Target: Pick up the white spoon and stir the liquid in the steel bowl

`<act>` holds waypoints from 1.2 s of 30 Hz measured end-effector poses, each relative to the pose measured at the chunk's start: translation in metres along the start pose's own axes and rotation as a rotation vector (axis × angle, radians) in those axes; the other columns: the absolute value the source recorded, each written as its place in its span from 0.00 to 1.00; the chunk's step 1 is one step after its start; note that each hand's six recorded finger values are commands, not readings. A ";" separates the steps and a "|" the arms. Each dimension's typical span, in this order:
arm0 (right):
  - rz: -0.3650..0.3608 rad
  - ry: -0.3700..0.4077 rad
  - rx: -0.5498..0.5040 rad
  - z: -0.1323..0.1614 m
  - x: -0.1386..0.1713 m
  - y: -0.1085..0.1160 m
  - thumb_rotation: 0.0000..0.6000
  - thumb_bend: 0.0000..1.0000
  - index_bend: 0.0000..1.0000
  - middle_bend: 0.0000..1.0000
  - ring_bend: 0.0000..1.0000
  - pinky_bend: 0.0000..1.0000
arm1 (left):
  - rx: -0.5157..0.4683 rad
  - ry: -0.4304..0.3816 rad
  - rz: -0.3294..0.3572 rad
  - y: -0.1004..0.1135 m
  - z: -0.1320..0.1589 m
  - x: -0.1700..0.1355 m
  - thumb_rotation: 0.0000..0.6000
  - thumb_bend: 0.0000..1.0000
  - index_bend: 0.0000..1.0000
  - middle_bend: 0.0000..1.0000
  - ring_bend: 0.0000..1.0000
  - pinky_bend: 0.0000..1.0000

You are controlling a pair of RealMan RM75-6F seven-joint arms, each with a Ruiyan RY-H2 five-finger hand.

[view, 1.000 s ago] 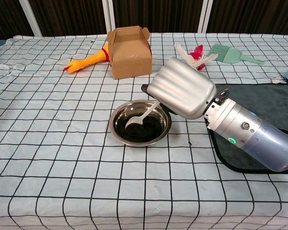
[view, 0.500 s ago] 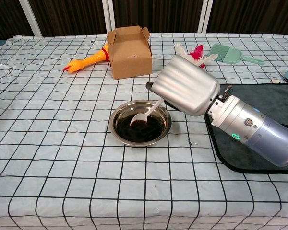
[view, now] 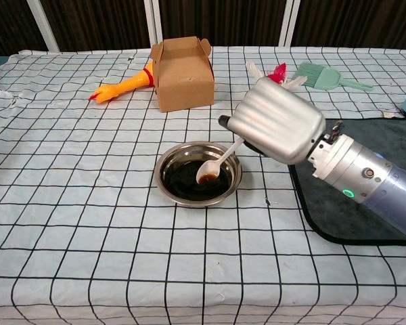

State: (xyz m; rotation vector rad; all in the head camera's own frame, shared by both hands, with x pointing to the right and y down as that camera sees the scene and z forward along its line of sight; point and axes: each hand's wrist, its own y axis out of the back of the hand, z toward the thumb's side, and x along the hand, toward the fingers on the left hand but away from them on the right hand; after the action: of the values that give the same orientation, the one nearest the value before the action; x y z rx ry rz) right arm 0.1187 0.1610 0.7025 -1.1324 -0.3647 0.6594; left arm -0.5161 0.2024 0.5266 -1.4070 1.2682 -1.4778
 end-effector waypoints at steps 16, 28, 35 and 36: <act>-0.047 0.022 -0.029 0.007 0.020 0.017 1.00 0.43 0.77 0.88 1.00 1.00 | 0.004 0.000 0.000 0.000 0.001 0.000 1.00 0.32 0.13 0.00 0.00 0.00; -0.067 0.037 -0.052 0.019 0.021 0.030 1.00 0.44 0.78 0.88 1.00 1.00 | 0.002 0.000 0.004 0.001 0.001 -0.001 1.00 0.32 0.13 0.00 0.00 0.00; -0.068 0.012 -0.058 0.024 0.004 0.031 1.00 0.44 0.78 0.88 1.00 1.00 | 0.002 0.002 0.004 0.001 0.000 -0.001 1.00 0.32 0.13 0.00 0.00 0.00; -0.067 0.008 -0.058 0.024 0.002 0.031 1.00 0.44 0.78 0.88 1.00 1.00 | 0.002 0.002 0.004 0.001 0.000 0.000 1.00 0.32 0.13 0.00 0.00 0.00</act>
State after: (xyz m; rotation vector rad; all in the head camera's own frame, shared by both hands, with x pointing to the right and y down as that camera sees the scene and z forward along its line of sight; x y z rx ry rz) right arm 0.0973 0.1878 0.6837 -1.1727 -0.4151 0.5882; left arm -0.5160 0.2026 0.5258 -1.4016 1.2693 -1.4778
